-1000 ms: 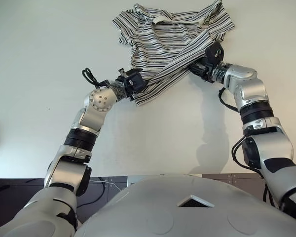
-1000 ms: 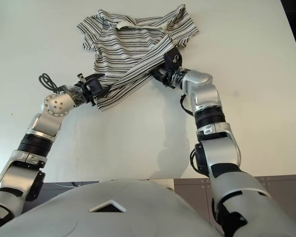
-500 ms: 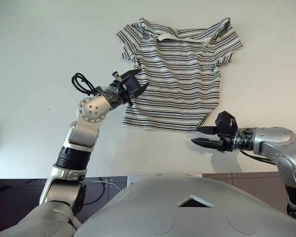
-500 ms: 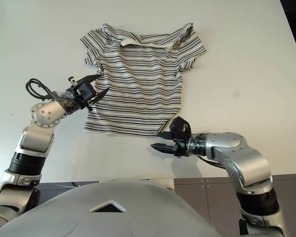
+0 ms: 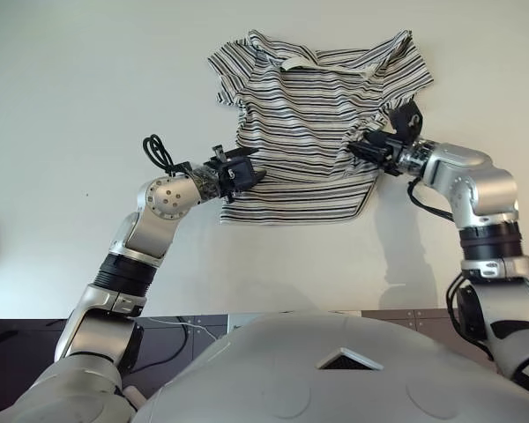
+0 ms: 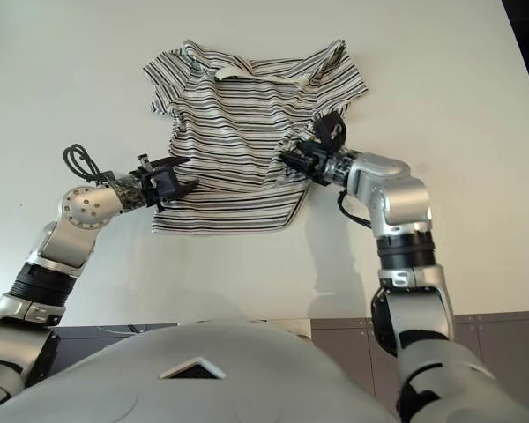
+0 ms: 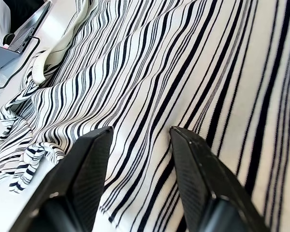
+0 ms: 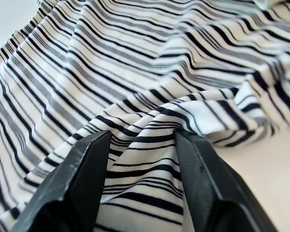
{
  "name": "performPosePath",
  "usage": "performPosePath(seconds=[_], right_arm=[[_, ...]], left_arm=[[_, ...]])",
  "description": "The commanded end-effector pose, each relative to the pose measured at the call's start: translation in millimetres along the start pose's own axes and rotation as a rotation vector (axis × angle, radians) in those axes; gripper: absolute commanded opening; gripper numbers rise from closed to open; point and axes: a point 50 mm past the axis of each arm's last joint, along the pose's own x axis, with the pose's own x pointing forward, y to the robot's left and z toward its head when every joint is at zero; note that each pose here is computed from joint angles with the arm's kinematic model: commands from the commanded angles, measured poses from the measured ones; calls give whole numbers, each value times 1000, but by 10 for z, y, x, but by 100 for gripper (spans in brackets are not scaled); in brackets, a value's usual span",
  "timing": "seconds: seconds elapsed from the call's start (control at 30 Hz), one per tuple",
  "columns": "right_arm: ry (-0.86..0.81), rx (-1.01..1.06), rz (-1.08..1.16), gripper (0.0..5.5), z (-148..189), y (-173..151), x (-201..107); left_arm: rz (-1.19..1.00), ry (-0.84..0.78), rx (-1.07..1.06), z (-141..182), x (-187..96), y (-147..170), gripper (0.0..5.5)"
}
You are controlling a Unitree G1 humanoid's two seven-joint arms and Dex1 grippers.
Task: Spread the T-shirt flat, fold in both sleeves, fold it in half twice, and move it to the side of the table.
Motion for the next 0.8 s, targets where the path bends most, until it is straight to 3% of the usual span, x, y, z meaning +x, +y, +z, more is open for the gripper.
performPosePath(seconds=[0.03,0.13,0.27,0.33,0.4,0.53,0.8], right_arm=[[63,-31,-111,237,-4,77,566],[-154,79,-181,237,288,-12,570],[-357,239,-219,237,191,-283,-41],[-339,142,-204,237,35,-163,-390],[-212,-47,-183,237,-171,52,-506],[-83,-209,-126,237,-413,366,-535],[-92,-241,-148,237,-325,382,-404]], left_arm=[[-68,153,0,-294,-22,-79,217],[-3,180,22,-358,-14,33,217],[83,201,15,-413,-13,81,217],[91,213,1,-447,-39,16,217],[95,222,-5,-464,-52,-17,217],[92,224,11,-461,-26,4,217],[77,227,31,-468,15,28,217]])
